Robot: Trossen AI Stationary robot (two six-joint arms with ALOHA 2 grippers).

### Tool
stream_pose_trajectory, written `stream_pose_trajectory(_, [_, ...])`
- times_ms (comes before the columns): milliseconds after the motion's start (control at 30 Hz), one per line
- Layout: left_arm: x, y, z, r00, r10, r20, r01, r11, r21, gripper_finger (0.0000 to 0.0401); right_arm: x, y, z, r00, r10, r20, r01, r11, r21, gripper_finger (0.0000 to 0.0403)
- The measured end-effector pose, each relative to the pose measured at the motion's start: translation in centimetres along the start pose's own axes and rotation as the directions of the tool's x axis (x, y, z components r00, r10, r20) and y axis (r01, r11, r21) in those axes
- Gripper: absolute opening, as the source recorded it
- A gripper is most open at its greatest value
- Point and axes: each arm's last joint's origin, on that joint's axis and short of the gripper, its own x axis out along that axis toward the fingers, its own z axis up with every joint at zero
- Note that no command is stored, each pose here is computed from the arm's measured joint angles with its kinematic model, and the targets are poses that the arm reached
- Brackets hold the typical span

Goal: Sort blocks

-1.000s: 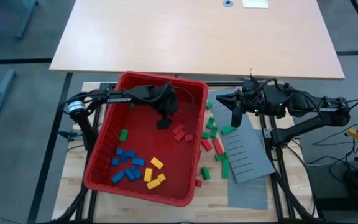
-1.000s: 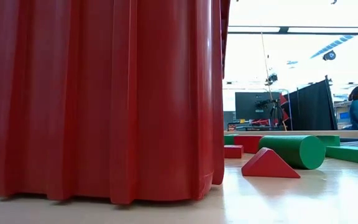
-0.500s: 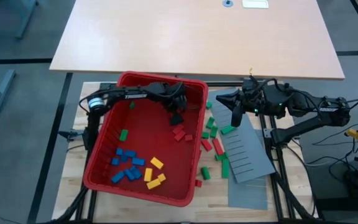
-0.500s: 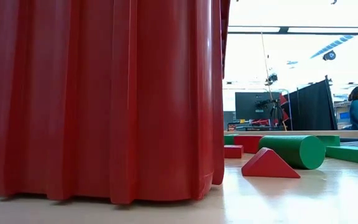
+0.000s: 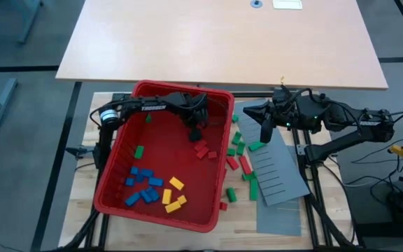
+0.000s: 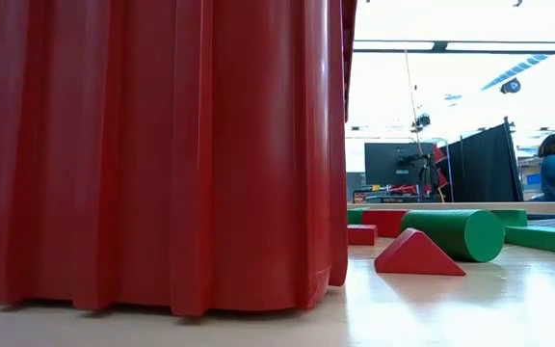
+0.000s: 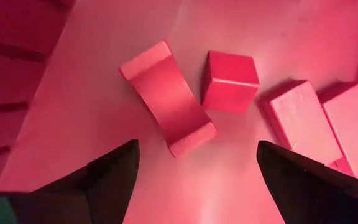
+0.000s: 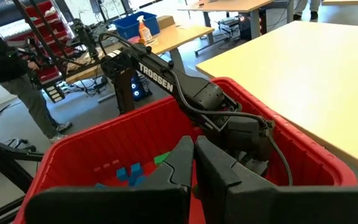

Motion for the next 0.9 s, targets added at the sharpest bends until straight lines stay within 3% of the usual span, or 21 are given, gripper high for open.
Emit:
stream_pose_trajectory(400, [0.8,0.9,-0.1,1.0,-0.001,-0.021,-0.003,0.986,-0.168,0.031,0.0,0.0,0.0,1.0,-0.003,0.001,0.003,1.0,-0.006,0.0])
stream_pose_trajectory(567, [2.6,0.7,-0.2,0.995,-0.075,-0.058,0.06,0.971,-0.231,0.031,0.0,0.0,0.0,1.0,-0.003,0.002,0.003,1.0,-0.006,0.0])
stream_pose_trajectory(900, [3.2,0.5,0.2,0.997,-0.065,-0.042,0.047,0.943,-0.331,0.031,0.0,0.0,0.0,1.0,-0.003,0.0,0.003,1.0,-0.006,0.0])
